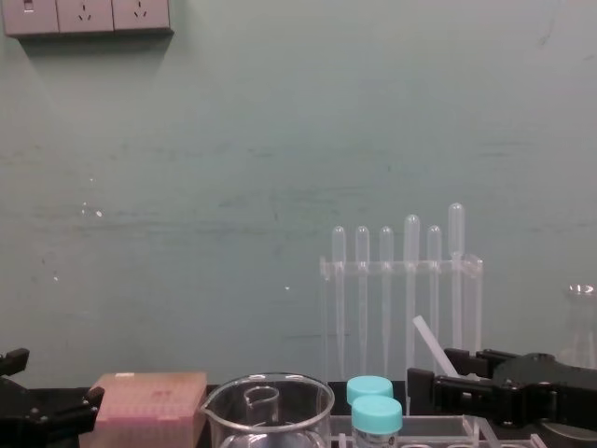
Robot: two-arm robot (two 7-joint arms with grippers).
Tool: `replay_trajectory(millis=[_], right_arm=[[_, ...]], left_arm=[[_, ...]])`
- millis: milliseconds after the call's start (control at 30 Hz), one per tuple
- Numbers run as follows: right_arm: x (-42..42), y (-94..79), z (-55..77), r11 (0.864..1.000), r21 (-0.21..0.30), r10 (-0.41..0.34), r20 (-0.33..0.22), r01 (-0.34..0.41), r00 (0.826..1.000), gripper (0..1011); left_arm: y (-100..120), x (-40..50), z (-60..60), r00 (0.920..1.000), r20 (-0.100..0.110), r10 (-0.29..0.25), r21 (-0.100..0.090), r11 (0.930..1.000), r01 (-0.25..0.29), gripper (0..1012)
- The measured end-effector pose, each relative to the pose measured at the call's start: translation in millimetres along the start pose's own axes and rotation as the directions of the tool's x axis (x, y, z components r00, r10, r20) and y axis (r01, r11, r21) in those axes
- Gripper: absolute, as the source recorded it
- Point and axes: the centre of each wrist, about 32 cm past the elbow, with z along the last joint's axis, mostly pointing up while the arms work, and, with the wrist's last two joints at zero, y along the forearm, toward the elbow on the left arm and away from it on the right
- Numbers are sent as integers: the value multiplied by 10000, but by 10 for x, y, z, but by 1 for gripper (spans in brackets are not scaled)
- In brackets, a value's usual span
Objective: Pick up the stirring rod with one hand, then place it down.
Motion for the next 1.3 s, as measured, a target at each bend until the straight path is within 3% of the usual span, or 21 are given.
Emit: replay_trajectory(millis=[367, 400, 500, 600, 733, 867, 1233, 1300], right_arm=[[0, 0, 0, 10000, 9, 8, 1, -8, 10000, 518], [0, 0, 0, 10000, 11, 9, 1, -9, 10000, 453], [0, 0, 0, 10000, 13, 10, 2, -10, 10000, 394], [0, 0, 0, 10000, 16, 13, 2, -13, 10000, 252], [0, 0, 0, 10000, 18, 13, 3, -13, 10000, 137], [0, 0, 0, 10000, 18, 13, 2, -13, 10000, 67], [0, 0, 0, 10000, 18, 13, 2, -13, 10000, 67], [3, -7, 3, 9998, 210, -23, 195, 19, 9998, 67]], left_arm=[[0, 0, 0, 10000, 0, 0, -1, 10000, 0, 1000], [0, 0, 0, 10000, 0, 0, -1, 10000, 0, 1000], [0, 0, 0, 10000, 0, 0, 0, 10000, 0, 1000], [0, 0, 0, 10000, 0, 0, 0, 10000, 0, 1000], [0, 0, 0, 10000, 0, 0, -1, 10000, 0, 1000], [0, 0, 0, 10000, 0, 0, 0, 10000, 0, 1000], [0, 0, 0, 10000, 0, 1, -1, 10000, -1, 1000], [0, 0, 0, 10000, 0, 0, 0, 10000, 0, 1000]])
